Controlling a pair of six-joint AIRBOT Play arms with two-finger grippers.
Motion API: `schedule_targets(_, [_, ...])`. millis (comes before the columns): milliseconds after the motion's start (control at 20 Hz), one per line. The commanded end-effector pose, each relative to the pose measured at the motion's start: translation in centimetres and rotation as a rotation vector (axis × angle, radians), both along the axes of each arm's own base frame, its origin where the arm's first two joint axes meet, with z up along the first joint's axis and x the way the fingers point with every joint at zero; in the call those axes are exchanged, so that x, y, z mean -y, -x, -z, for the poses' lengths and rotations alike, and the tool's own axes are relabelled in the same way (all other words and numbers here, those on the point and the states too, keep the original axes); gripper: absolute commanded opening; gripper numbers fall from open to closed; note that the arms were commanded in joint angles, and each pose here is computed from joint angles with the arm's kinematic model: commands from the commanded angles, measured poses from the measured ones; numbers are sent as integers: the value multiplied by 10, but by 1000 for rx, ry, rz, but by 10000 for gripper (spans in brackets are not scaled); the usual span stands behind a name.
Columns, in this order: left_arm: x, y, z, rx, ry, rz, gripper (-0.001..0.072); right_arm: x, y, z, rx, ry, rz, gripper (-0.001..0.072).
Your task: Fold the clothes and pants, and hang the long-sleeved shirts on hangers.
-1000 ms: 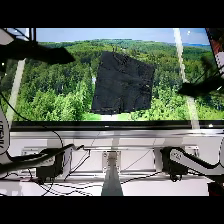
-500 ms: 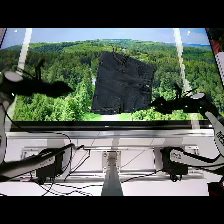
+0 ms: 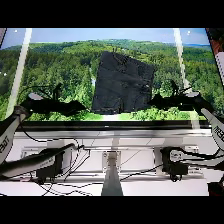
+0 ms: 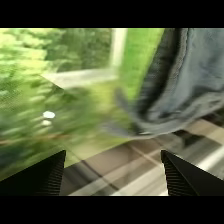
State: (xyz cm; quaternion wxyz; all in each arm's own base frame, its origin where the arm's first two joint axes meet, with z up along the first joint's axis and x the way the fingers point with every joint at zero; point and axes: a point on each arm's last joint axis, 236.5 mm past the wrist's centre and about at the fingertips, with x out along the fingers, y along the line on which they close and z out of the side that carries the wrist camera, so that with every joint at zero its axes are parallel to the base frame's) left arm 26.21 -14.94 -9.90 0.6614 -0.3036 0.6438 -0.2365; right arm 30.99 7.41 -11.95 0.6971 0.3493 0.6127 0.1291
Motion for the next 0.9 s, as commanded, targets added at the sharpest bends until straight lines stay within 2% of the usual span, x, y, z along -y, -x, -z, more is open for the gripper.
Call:
schedule_targets(0, [23,-2,24,-11,-20,-20,698,1,-3,0,19,8,-5,211])
schedule_targets(100, [36,-9,25,21,4,-26,692,1,-4,0,20,9,-4,216])
schedule_targets(250, [53,-8,24,53,26,28,597,1,-4,0,20,8,-4,216])
schedule_targets(400, [55,-11,20,72,23,51,571,-4,0,-3,8,-16,-15,216])
schedule_targets(450, [55,-16,19,85,17,46,510,-6,1,-4,4,-23,-20,216])
schedule_targets(500, [52,-23,20,105,-2,29,480,-6,2,-4,3,-26,-22,216])
schedule_targets(650, [44,-38,27,149,-56,-7,465,-7,2,-5,3,-32,-19,215])
schedule_targets(800, [44,-34,32,186,-105,68,299,-12,0,-8,6,-53,-14,215])
schedule_targets(850, [45,-32,33,199,-121,104,292,-18,1,-8,6,-54,-31,215])
